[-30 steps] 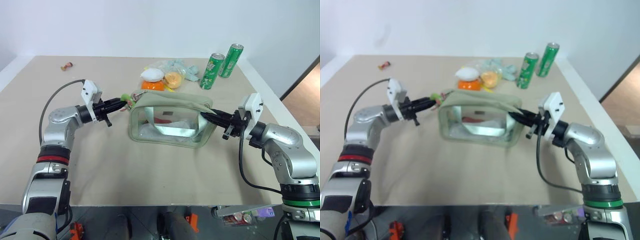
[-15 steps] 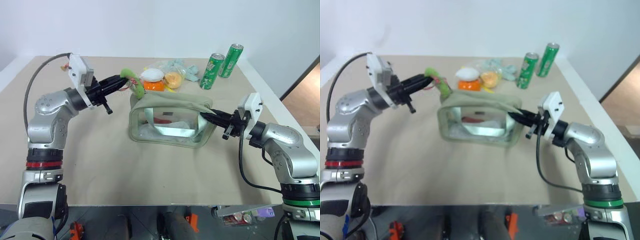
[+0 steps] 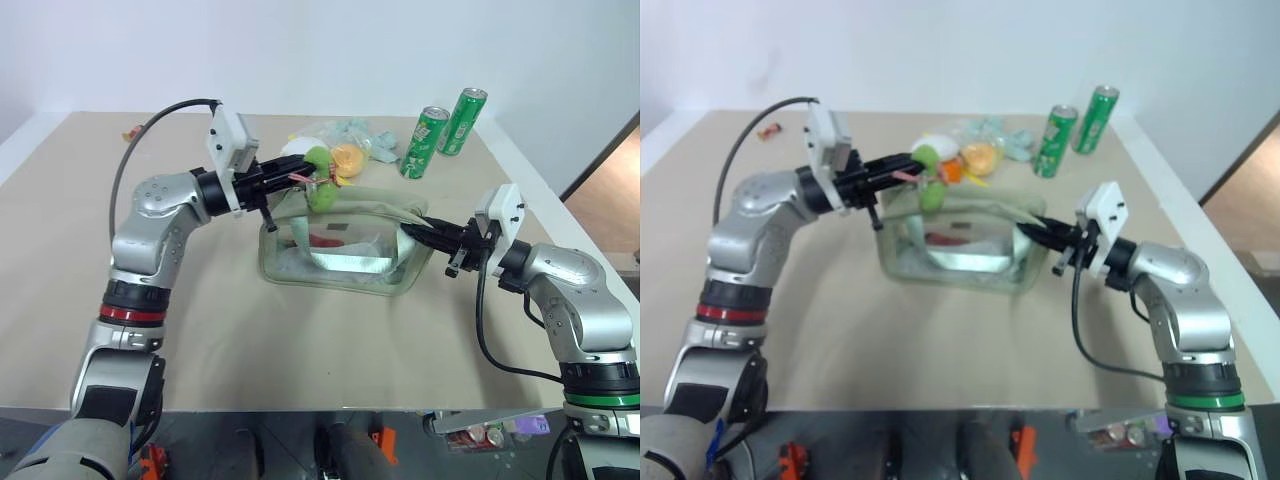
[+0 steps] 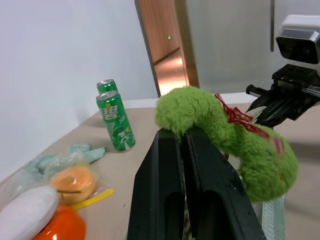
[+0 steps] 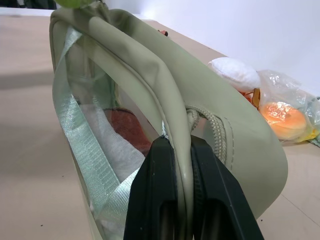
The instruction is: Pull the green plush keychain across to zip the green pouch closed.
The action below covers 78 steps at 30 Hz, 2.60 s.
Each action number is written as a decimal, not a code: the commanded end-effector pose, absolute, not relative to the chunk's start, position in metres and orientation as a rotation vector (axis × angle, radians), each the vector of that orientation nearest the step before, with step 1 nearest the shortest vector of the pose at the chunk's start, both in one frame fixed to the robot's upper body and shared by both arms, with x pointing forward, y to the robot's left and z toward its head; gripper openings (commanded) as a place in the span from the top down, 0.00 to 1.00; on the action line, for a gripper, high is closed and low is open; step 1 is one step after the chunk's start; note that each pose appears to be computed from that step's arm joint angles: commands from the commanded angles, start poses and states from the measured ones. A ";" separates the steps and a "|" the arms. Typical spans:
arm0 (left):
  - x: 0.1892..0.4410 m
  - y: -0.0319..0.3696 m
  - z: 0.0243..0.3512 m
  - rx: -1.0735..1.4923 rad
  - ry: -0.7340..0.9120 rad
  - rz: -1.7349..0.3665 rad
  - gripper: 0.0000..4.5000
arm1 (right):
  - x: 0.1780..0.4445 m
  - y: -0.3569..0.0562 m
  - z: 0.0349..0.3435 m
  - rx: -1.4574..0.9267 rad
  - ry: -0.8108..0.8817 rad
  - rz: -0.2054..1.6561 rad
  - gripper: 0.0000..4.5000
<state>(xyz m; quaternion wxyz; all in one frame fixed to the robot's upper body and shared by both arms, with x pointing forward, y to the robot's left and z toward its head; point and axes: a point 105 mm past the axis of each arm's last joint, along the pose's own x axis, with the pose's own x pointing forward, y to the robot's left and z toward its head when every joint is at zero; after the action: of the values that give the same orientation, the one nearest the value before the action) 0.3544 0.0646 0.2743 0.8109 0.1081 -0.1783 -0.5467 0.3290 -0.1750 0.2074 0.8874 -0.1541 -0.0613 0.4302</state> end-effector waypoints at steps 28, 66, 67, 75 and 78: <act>0.356 0.071 0.292 0.391 -0.327 -1.192 0.01 | 0.330 -0.175 0.211 -0.335 -0.160 0.898 0.96; 0.338 0.128 0.217 0.196 -0.164 -0.993 0.72 | 0.331 -0.171 0.213 -0.349 -0.157 0.923 0.96; 0.338 0.128 0.217 0.197 -0.165 -0.994 0.79 | 0.331 -0.171 0.213 -0.349 -0.158 0.922 0.96; 0.336 0.121 0.221 0.190 -0.184 -1.035 1.00 | 0.328 -0.171 0.212 -0.316 -0.130 0.935 0.89; 0.331 0.117 0.220 0.204 -0.181 -1.052 1.00 | 0.327 -0.172 0.211 -0.317 -0.119 0.944 0.67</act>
<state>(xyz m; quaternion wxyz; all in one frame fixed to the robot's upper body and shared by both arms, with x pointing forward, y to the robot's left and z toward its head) 0.3383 0.1240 0.2046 0.8680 0.0832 -0.0595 -0.4859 0.3315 -0.1745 0.1980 0.8837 -0.1389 -0.0368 0.4454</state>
